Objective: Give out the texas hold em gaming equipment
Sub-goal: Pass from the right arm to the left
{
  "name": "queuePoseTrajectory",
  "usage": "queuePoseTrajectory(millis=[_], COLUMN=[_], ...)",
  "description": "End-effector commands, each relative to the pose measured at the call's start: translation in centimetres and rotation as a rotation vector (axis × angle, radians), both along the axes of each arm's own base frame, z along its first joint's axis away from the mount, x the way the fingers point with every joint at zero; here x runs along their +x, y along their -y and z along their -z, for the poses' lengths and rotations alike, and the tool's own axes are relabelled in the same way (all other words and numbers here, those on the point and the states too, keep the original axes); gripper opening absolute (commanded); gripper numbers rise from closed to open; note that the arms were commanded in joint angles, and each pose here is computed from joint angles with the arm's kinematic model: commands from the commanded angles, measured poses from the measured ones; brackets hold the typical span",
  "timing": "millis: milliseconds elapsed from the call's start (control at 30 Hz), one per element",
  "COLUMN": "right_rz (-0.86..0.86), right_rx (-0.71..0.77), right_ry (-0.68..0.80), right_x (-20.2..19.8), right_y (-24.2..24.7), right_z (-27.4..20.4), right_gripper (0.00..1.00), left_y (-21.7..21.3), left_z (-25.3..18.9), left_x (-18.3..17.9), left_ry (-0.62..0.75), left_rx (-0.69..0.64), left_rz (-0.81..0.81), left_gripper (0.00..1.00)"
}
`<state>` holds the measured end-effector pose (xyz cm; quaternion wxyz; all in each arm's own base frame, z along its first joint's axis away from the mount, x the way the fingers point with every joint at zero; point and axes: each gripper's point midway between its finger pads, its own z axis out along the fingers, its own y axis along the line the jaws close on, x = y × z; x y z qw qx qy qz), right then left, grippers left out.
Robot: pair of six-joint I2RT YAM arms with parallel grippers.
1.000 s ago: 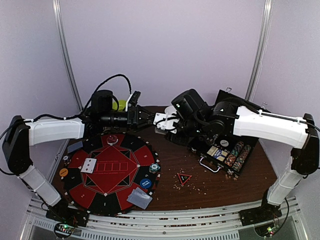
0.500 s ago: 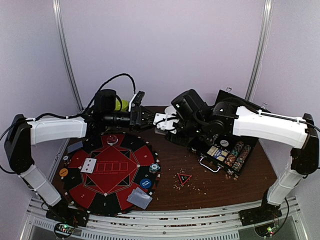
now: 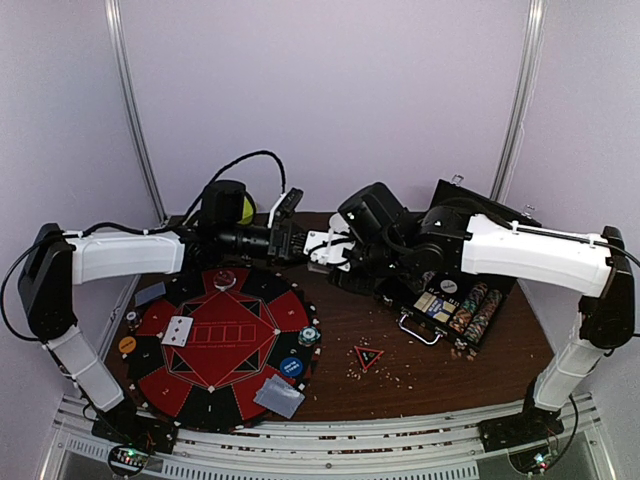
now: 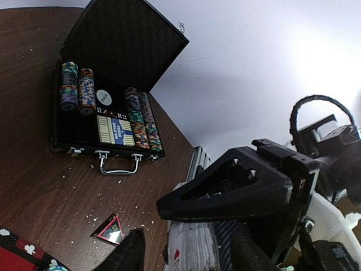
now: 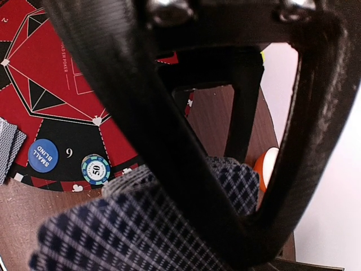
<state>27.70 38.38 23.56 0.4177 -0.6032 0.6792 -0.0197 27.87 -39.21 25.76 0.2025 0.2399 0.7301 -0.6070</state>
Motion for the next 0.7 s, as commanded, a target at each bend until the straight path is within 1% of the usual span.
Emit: queuePoseTrajectory(millis=[0,133,267,333,367,433,533,567,667], right_rz=[-0.006,0.005,0.014,0.012,0.009,0.007,0.006,0.007,0.007], right_rx=[0.015,0.015,0.015,0.016,0.016,0.017,0.017,0.015,0.012], right_ry=[0.023,0.034,0.044,0.045,0.046,0.047,0.049,0.050,0.054], right_x=[0.1,0.4,0.6,0.6,0.5,0.5,0.5,0.5,0.7], right_y=[-0.5,-0.5,-0.4,-0.5,-0.5,-0.6,-0.7,-0.7,-0.7], right_z=[-1.2,-1.5,-1.7,-1.8,-1.8,-1.9,-1.9,-1.9,-1.8], right_gripper=[0.45,0.45,0.45,0.45,0.45,0.45,0.45,0.45,0.45], left_y=[0.5,0.4,0.3,0.2,0.2,0.3,0.4,0.5,0.6], left_z=[-1.7,-1.4,-0.8,-0.4,-0.2,-0.2,-0.7,-1.0,-1.6], left_x=[-0.6,-1.1,-1.7,-1.9,-1.9,-2.0,-2.1,-2.2,-2.3], left_ry=[0.053,0.049,0.040,0.038,0.035,0.027,0.041,0.050,0.063], left_rx=[-0.036,-0.033,-0.011,0.007,0.010,0.009,-0.003,-0.008,-0.023], left_rz=[0.058,0.084,0.111,0.117,0.120,0.131,0.145,0.151,0.162], left_gripper=[0.48,0.47,0.57,0.57,0.56,0.51,0.37,0.31,0.07])
